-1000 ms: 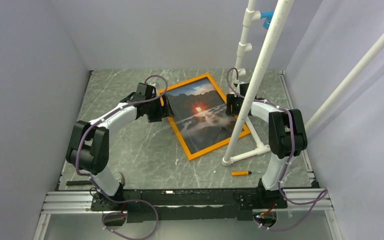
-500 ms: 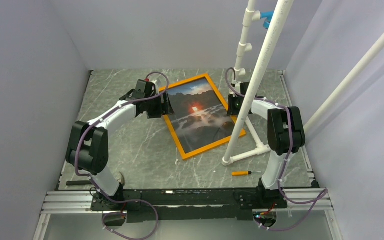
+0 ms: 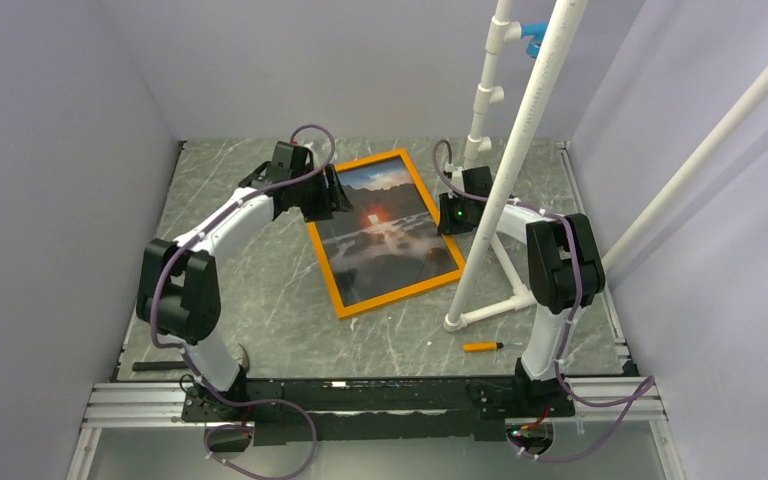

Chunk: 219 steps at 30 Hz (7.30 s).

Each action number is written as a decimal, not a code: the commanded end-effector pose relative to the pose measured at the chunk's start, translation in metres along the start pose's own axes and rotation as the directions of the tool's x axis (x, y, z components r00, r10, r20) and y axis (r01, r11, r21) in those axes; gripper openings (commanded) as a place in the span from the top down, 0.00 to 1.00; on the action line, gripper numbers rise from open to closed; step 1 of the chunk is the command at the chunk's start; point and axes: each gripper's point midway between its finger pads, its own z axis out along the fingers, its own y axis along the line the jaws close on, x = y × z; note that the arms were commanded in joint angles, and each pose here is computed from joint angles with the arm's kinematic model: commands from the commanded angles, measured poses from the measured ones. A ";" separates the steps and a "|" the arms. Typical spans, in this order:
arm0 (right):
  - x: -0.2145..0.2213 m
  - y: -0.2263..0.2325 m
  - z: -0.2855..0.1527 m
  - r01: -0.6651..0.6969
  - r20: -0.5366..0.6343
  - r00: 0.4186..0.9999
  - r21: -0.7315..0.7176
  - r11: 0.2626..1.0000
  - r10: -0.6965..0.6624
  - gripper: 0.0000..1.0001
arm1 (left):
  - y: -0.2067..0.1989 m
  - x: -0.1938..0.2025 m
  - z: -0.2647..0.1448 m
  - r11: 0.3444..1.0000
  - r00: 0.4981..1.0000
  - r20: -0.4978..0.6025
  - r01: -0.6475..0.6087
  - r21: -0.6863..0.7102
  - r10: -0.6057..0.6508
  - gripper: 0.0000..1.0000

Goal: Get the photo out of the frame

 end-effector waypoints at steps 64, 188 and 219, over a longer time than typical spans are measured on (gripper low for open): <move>0.013 0.058 -0.030 -0.148 0.009 0.989 -0.032 0.988 0.148 0.54 | -0.060 0.100 -0.040 0.935 0.944 0.029 -0.329 0.132 0.328 0.29; -0.065 0.183 -0.138 -0.274 0.014 0.925 -0.665 0.694 0.379 0.18 | -0.122 0.144 -0.026 0.541 0.473 0.271 -0.656 -0.527 0.838 1.00; -0.131 0.092 -0.215 -0.006 0.287 0.954 -0.265 0.964 0.085 1.00 | -0.127 0.124 -0.140 0.889 0.860 0.265 -0.458 0.022 0.437 0.31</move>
